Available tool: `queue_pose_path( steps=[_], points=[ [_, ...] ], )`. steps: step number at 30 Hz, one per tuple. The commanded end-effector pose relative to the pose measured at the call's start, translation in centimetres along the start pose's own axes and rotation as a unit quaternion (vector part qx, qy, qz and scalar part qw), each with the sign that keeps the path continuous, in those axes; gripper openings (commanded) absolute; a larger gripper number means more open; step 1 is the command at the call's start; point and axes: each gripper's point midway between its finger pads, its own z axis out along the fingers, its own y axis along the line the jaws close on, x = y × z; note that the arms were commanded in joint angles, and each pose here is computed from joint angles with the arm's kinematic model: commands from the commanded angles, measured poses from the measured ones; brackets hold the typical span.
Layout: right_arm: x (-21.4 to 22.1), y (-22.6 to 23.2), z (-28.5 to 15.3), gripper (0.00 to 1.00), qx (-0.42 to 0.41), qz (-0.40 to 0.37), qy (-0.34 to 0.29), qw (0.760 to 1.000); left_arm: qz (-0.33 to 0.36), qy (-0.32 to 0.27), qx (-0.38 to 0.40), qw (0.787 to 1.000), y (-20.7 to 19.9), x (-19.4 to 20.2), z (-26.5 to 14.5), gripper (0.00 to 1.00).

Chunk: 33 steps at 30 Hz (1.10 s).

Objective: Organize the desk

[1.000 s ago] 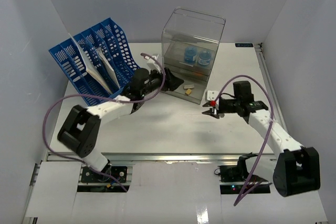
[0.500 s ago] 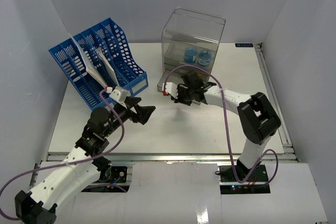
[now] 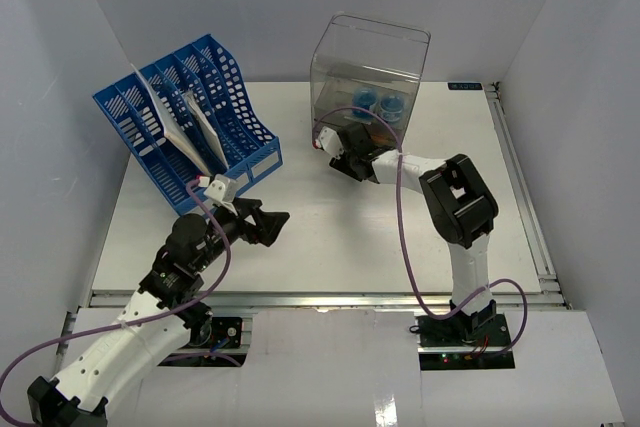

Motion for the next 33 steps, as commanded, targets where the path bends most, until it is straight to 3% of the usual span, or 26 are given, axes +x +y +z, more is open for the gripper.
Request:
queue_pose_path(
  steps=[1, 4, 6, 8, 10, 13, 15, 18, 22, 26, 33],
  points=[
    [-1.4, -3.7, -0.3, 0.68, 0.059, 0.005, -0.027, 0.998, -0.006, 0.004, -0.007, 1.0, 0.4, 0.5, -0.1, 0.98],
    [-2.0, -1.0, -1.6, 0.71, -0.014, -0.001, -0.069, 0.998, -0.004, 0.0, -0.003, 1.0, 0.2, 0.3, -0.2, 0.98],
    [-3.3, -0.1, -5.0, 0.76, -0.063, 0.003, -0.114, 0.991, -0.002, -0.001, 0.002, 1.0, 0.0, 0.2, -0.2, 0.98],
    [-3.5, 3.1, -8.4, 0.83, -0.142, 0.004, -0.171, 0.975, -0.002, -0.006, 0.009, 1.0, -0.2, 0.2, -0.2, 0.98],
    [-4.5, 2.7, -12.3, 0.93, -0.158, 0.019, -0.224, 0.962, -0.003, -0.005, 0.015, 1.0, -0.3, 0.4, -0.1, 0.98],
    [-3.7, -1.0, -16.5, 0.9, -0.112, 0.088, -0.253, 0.957, -0.013, -0.009, 0.018, 1.0, -0.5, 0.3, 0.0, 0.98],
    [-0.5, -6.8, -19.1, 0.9, -0.038, 0.203, -0.244, 0.948, -0.015, -0.01, 0.027, 0.999, -1.1, -0.4, -0.2, 0.98],
    [4.2, -10.5, -22.6, 0.9, 0.01, 0.292, -0.254, 0.922, -0.003, -0.009, 0.036, 0.999, -2.1, -2.3, -0.9, 0.98],
    [9.3, -11.3, -26.0, 0.9, 0.068, 0.335, -0.245, 0.907, 0.037, -0.011, 0.041, 0.998, -2.9, -4.4, -1.8, 0.98],
    [13.8, -11.5, -28.2, 0.9, 0.175, 0.39, -0.199, 0.882, 0.067, 0.009, 0.022, 0.997, -2.2, -4.2, -2.4, 0.98],
    [16.3, -9.0, -28.2, 0.9, 0.176, 0.442, -0.154, 0.866, 0.073, 0.039, -0.01, 0.997, -0.6, -2.1, -3.4, 0.98]
  ],
)
